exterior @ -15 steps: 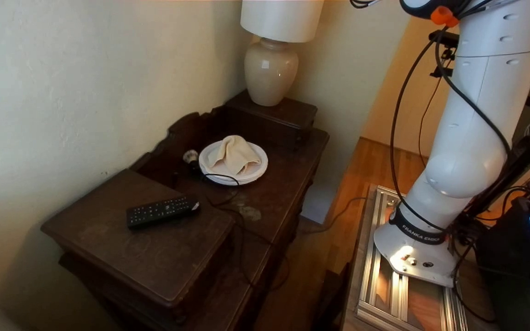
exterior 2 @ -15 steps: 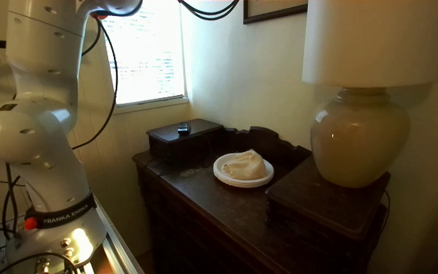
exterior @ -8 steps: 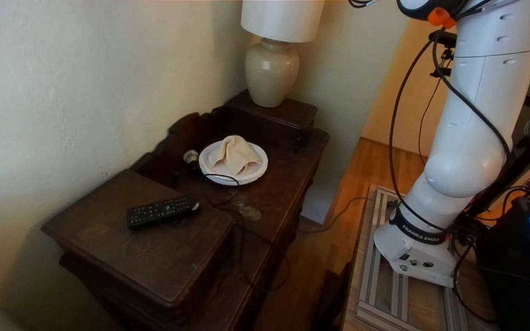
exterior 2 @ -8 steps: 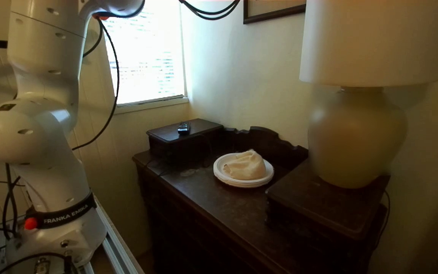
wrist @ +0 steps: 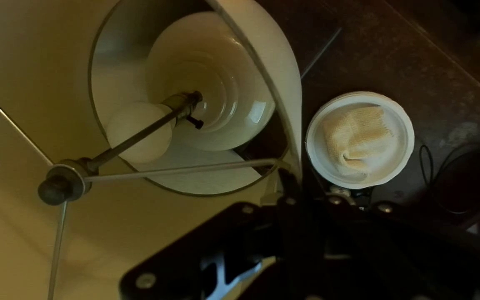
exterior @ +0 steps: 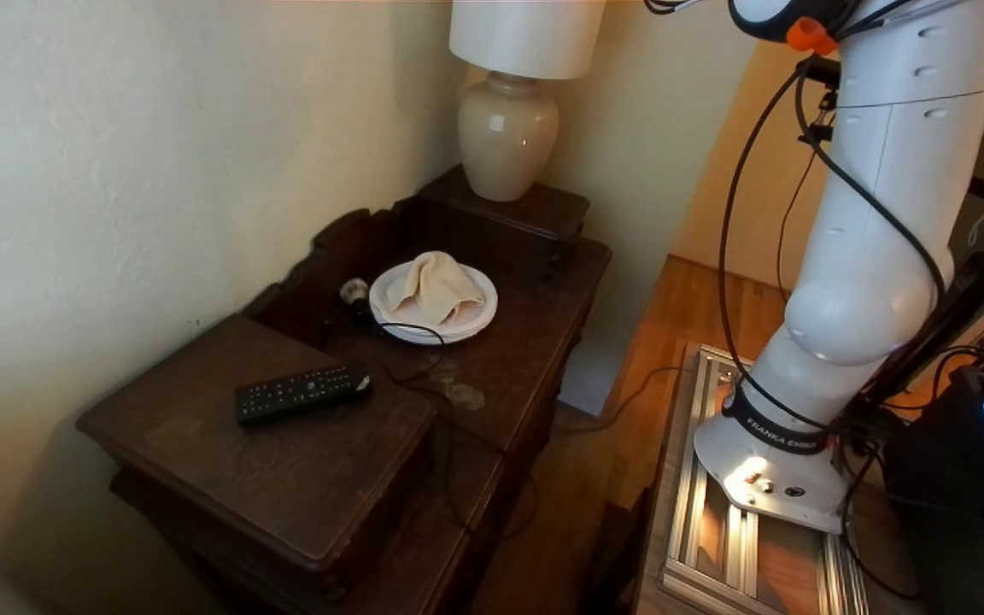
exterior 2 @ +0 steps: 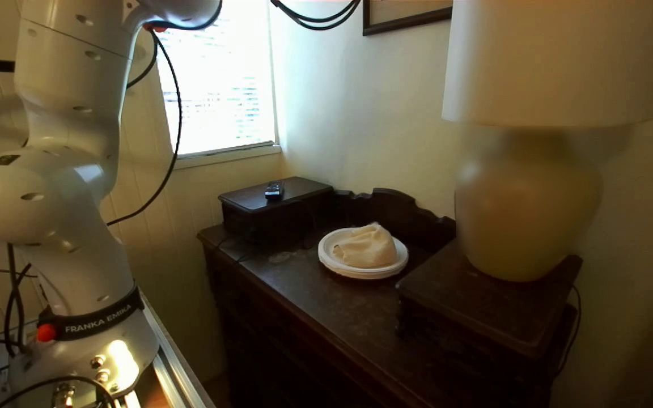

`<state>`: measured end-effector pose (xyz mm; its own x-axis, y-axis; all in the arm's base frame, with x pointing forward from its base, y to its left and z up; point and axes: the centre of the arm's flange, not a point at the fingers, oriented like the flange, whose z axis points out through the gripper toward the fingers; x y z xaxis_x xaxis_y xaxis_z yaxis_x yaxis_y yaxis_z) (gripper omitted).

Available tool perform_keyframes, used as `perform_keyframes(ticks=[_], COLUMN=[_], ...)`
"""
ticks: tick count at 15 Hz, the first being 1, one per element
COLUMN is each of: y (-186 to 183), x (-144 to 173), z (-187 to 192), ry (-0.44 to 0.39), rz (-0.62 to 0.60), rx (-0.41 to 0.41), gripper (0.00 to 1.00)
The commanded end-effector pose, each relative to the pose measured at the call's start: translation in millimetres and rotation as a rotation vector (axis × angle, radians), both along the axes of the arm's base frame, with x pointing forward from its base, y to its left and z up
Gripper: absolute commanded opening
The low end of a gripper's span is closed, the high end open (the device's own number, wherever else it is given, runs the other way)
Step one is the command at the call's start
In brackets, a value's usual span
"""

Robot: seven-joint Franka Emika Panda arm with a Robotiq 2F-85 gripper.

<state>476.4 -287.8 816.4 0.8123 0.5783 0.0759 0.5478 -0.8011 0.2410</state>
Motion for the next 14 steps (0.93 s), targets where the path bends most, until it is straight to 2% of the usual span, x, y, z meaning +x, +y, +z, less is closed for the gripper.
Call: perform_keyframes(ticks=[1,8,9,10,14], y=[-10.1,-11.0,-10.2,-9.9,-7.6], x=[10.7,11.8,12.4,13.0,10.0], z=[49.4,48.3,45.7,44.9,46.4], ry=[-0.019,-0.013,-0.009,-0.008,-0.017], rz=[-0.003,-0.005,-0.006,-0.009,-0.022], rx=[0.007,0.015,0.02,0.021,0.023], gripper=[0.06,0.06,0.31,0.32,0.58])
